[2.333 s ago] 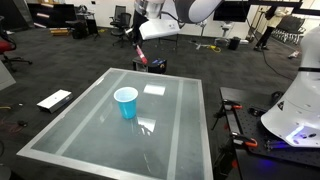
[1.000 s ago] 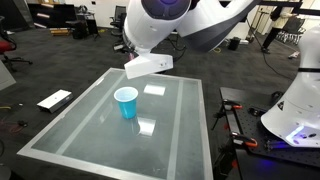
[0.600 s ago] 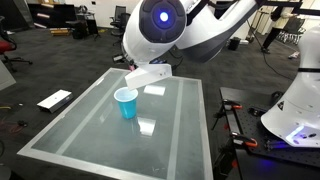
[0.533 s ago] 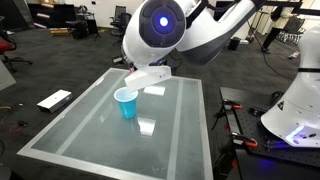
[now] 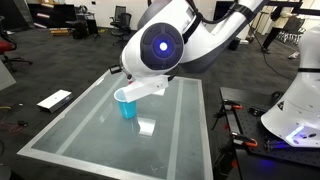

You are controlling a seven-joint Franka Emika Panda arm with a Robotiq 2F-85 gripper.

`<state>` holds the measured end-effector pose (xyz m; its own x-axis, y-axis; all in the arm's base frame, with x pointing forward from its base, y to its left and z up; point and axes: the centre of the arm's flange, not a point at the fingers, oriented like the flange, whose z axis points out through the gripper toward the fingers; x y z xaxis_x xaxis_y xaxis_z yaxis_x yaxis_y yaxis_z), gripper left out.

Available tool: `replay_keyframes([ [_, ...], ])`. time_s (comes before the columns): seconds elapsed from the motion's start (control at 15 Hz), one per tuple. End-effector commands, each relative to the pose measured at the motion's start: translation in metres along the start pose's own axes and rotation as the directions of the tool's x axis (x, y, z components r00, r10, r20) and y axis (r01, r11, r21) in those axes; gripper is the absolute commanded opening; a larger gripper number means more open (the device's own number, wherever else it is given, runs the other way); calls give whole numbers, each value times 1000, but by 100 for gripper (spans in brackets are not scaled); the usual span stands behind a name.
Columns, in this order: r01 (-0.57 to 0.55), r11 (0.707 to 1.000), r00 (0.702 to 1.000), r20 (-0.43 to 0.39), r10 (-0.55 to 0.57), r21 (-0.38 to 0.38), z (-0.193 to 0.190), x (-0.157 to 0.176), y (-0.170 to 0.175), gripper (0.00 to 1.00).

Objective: Put the marker in the cup

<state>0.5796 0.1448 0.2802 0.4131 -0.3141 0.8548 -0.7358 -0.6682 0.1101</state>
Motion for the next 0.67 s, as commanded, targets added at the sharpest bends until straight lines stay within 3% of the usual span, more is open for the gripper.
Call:
replay_keyframes([
  [0.0,-6,1000,1000,-20,7,26,6,-7,-13,5],
  [0.6,37,999,999,-2,-37,29,20,-26,-29,5],
])
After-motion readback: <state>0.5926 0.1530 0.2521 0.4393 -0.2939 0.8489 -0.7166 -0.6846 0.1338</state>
